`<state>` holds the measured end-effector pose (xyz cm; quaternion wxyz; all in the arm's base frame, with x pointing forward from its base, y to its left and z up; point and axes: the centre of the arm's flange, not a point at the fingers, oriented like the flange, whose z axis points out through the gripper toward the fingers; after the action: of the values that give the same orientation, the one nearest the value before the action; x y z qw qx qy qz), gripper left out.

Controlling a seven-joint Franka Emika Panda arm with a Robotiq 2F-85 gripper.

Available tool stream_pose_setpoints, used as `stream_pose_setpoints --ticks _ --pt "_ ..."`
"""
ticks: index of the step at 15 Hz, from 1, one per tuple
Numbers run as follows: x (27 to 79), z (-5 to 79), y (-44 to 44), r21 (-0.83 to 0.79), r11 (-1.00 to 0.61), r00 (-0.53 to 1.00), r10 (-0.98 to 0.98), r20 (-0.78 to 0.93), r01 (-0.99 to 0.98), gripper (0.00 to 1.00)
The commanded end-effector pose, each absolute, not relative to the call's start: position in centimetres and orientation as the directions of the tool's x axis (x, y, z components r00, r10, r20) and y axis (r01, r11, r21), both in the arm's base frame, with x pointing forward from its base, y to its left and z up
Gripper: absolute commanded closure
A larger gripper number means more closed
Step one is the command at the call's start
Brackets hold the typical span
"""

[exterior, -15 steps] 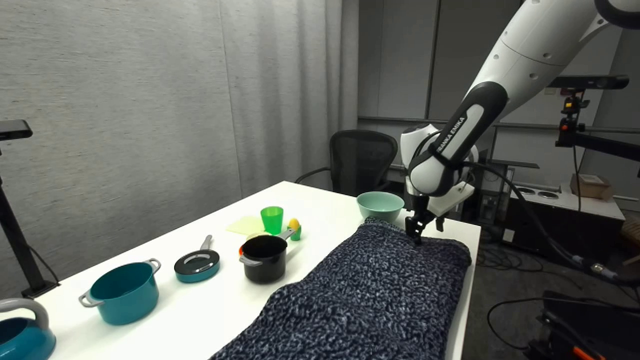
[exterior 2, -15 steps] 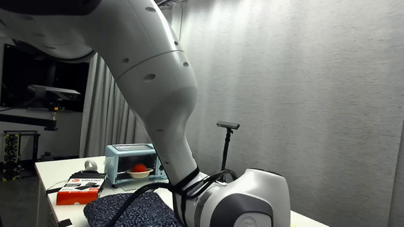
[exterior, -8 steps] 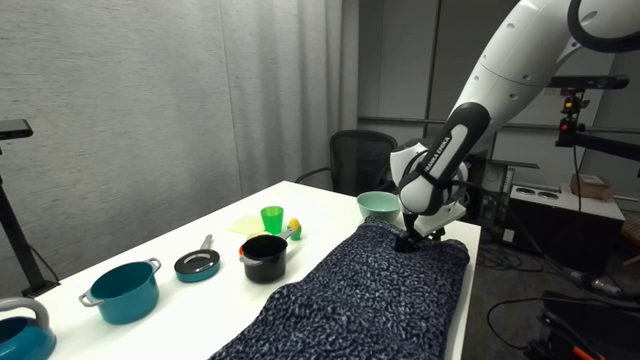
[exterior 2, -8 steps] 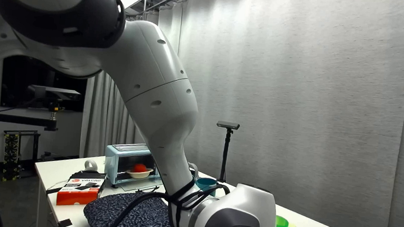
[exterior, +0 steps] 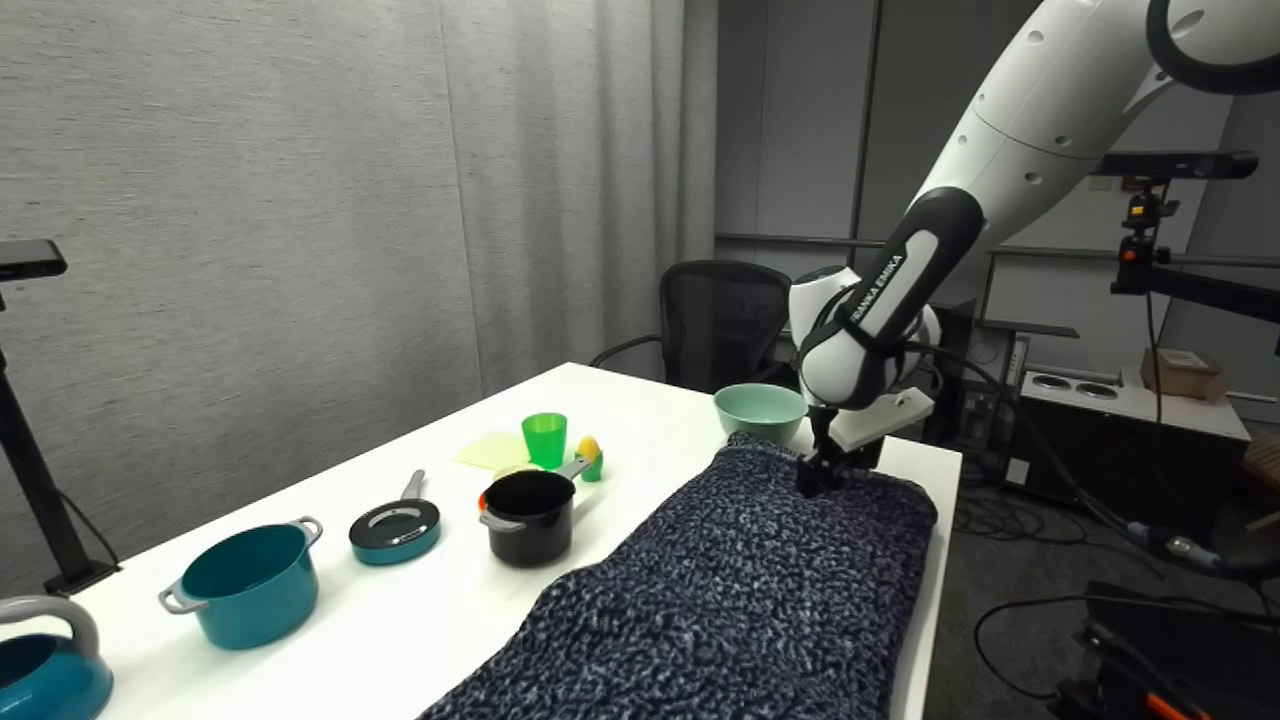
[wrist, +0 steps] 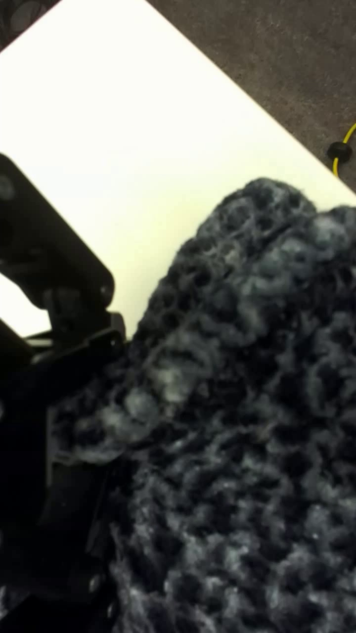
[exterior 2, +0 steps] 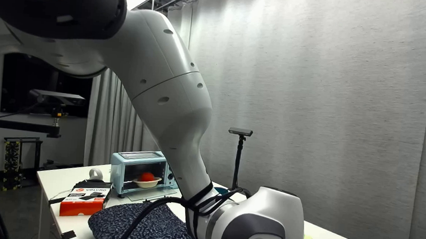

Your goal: Fold the fleece blanket in half

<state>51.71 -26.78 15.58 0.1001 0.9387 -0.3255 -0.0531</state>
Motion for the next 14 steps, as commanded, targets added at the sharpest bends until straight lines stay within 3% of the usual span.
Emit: stream_pose_setpoints --ticks 1,3,7,14 --pt "51.6 18.2 -27.3 0.215 -0.812 0.828 -0.560 -0.031 -0.542 0.94" --pt "51.8 19.6 -26.4 0.212 -0.844 0.861 -0.508 -0.019 -0.493 1.00" --pt "52.7 23.2 -23.8 0.213 -0.894 0.917 -0.398 0.021 -0.393 1.00" --pt "56.5 28.2 -12.0 0.265 -0.943 0.979 -0.181 0.093 -0.200 1.00"
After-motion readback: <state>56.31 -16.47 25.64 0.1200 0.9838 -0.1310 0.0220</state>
